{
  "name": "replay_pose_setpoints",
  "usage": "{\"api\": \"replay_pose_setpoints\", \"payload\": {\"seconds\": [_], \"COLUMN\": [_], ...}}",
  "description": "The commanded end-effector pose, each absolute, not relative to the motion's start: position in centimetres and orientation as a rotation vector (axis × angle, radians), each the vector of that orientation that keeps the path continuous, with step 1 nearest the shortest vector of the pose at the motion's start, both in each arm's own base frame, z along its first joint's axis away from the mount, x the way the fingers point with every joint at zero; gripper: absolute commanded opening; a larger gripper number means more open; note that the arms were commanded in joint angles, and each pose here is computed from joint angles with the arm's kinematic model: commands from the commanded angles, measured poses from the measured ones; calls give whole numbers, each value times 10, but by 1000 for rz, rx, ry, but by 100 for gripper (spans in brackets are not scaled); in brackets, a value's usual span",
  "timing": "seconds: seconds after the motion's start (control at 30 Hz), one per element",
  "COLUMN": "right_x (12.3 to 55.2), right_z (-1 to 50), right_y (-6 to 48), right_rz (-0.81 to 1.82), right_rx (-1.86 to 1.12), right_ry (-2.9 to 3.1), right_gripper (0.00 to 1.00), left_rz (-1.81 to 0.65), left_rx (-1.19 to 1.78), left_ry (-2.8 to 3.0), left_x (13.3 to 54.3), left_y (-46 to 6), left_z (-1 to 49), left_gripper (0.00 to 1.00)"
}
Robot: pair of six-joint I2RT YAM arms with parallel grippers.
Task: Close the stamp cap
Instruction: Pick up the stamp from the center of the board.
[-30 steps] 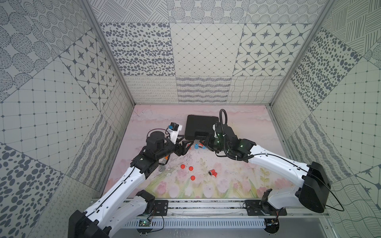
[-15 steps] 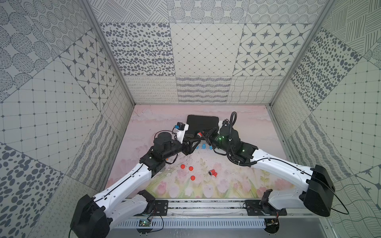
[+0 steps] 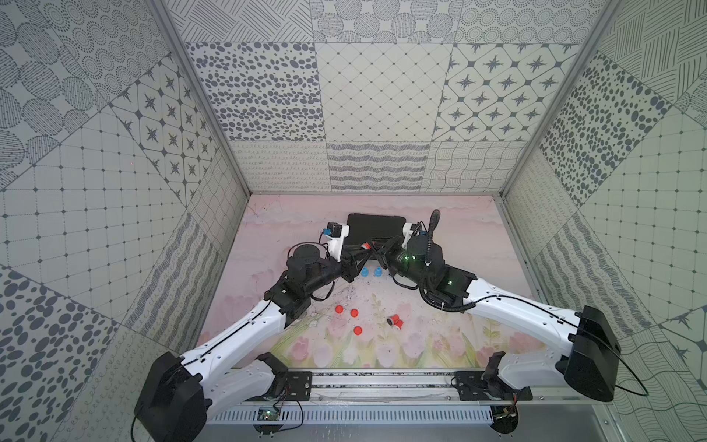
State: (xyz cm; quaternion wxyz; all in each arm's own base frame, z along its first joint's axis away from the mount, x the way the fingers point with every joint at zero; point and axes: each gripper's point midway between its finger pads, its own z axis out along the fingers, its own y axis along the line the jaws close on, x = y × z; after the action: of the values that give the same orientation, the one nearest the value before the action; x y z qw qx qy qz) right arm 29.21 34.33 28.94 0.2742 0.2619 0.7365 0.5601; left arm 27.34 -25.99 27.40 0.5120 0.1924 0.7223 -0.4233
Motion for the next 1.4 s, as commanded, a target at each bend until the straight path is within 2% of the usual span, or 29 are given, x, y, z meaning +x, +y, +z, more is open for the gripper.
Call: {"api": "replay_pose_setpoints", "payload": {"seconds": [0.0,0.07,0.17,0.27,0.4,0.67,0.8,1.1,1.17,1.37], "right_x": [289,288,288,288,287,288,288,287,287,286], "right_z": [313,311,311,309,308,305,307,308,312,331], "right_y": [350,351,351,351,351,349,350,352,352,340], "right_rz": [1601,1599,1603,1598,1598,1588,1588,1593,1584,1524], "right_rx": [689,691,690,690,689,698,687,669,635,440], "right_ry": [1918,1923,1921,1925,1928,1927,1927,1925,1916,1866], "right_gripper": [4,4,4,4,4,4,4,4,8,33], "left_rz": [-1005,-1004,-1000,-1001,-1017,-1036,-1034,-1028,-1024,-1039], "left_rx": [392,393,395,405,418,422,420,427,432,477], "left_ry": [1651,1648,1640,1628,1612,1588,1591,1596,1594,1606], "left_x": [285,284,284,283,280,277,277,276,275,267], "left_y": [-255,-255,-254,-255,-257,-257,-256,-256,-255,-255], "left_z": [296,296,298,301,305,305,305,304,306,314], "left_gripper": [31,27,27,32,32,38,35,19,16,14]}}
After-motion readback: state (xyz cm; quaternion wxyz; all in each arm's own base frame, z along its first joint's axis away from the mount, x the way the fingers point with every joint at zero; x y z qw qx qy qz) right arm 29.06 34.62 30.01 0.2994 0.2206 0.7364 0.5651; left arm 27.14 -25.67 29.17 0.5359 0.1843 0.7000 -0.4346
